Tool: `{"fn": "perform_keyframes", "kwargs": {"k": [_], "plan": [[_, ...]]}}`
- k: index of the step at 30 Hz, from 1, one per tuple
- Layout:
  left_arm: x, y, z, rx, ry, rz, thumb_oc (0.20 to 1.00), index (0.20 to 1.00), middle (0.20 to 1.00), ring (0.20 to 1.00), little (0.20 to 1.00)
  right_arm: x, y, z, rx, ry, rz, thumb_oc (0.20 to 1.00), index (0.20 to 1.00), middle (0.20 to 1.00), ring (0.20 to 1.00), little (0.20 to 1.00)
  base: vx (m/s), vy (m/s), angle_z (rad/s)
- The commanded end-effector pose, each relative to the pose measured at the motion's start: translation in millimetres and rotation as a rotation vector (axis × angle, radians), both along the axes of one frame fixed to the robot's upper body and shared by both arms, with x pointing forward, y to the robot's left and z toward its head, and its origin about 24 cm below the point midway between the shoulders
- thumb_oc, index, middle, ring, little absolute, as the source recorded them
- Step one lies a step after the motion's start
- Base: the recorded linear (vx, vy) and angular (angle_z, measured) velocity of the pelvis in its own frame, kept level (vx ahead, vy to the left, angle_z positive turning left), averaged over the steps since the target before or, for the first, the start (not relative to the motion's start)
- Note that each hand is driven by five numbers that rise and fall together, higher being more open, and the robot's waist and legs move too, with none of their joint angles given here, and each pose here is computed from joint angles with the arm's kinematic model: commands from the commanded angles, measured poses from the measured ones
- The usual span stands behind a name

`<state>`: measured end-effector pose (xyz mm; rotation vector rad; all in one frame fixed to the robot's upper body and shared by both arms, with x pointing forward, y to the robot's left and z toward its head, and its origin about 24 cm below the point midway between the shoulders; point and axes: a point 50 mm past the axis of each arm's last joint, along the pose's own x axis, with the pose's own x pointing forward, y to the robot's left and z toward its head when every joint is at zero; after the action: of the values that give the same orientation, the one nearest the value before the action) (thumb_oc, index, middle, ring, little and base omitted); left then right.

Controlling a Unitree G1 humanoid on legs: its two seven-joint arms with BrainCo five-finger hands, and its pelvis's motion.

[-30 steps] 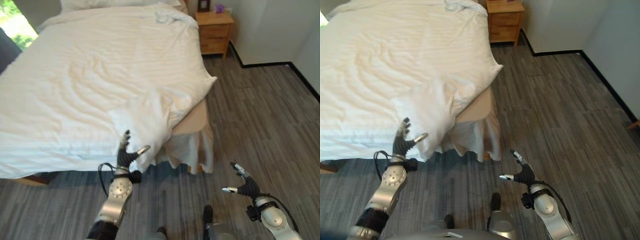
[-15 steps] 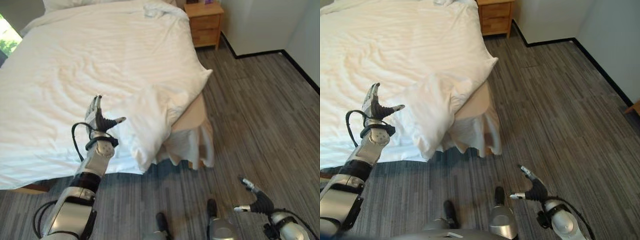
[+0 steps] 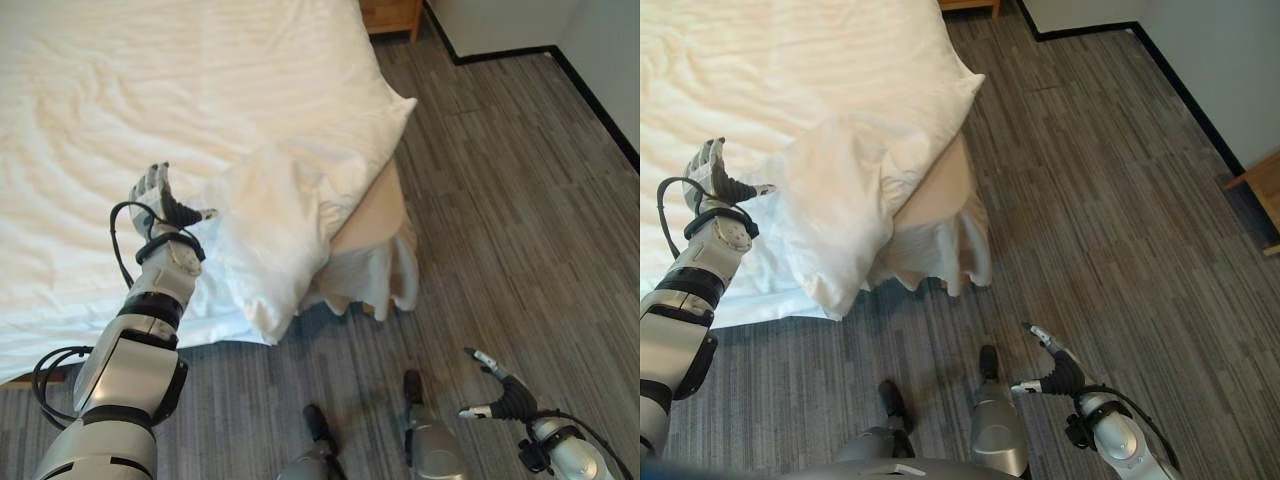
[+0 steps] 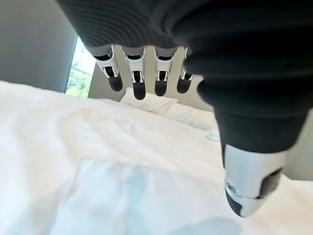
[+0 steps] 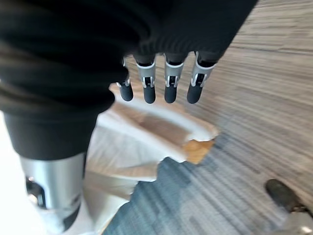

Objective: Making the bed.

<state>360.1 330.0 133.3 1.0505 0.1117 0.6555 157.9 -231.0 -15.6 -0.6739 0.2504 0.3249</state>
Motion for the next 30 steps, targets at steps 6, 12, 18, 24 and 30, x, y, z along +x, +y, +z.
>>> {"fn": "perform_keyframes", "kwargs": {"k": [6, 12, 18, 24, 30], "plan": [[1.7, 28.2, 53.5, -0.264, -0.2, 0.092, 0.2, 0.2, 0.2, 0.2, 0.2, 18.3, 5.7, 9.9, 0.039, -0.074, -0.009, 1.0, 1.0, 1.0, 1.0, 1.0, -0.02, -0.004, -0.02], [9.8, 8.1, 48.6, -0.368, -0.31, 0.029, 0.2, 0.2, 0.2, 0.2, 0.2, 16.2, 7.0, 13.0, 0.029, -0.082, 0.012, 1.0, 1.0, 1.0, 1.0, 1.0, -0.02, -0.014, 0.01], [14.7, -46.4, 52.0, -0.47, -0.558, -0.186, 0.2, 0.2, 0.2, 0.2, 0.2, 9.5, 11.7, 9.2, 0.019, -0.082, 0.011, 1.0, 1.0, 1.0, 1.0, 1.0, 0.0, -0.049, 0.03], [-31.9, -135.3, -5.3, -0.73, -0.609, -0.537, 0.2, 0.2, 0.2, 0.2, 0.2, 13.4, 16.8, -3.6, -0.016, -0.058, -0.011, 1.0, 1.0, 1.0, 1.0, 1.0, 0.04, -0.044, 0.05], [-69.1, -193.5, -34.8, -0.863, -0.412, -0.856, 0.2, 0.2, 0.2, 0.2, 0.2, 21.1, 17.3, -6.7, -0.022, -0.06, -0.039, 1.0, 1.0, 1.0, 1.0, 1.0, 0.06, -0.05, 0.08]]}}
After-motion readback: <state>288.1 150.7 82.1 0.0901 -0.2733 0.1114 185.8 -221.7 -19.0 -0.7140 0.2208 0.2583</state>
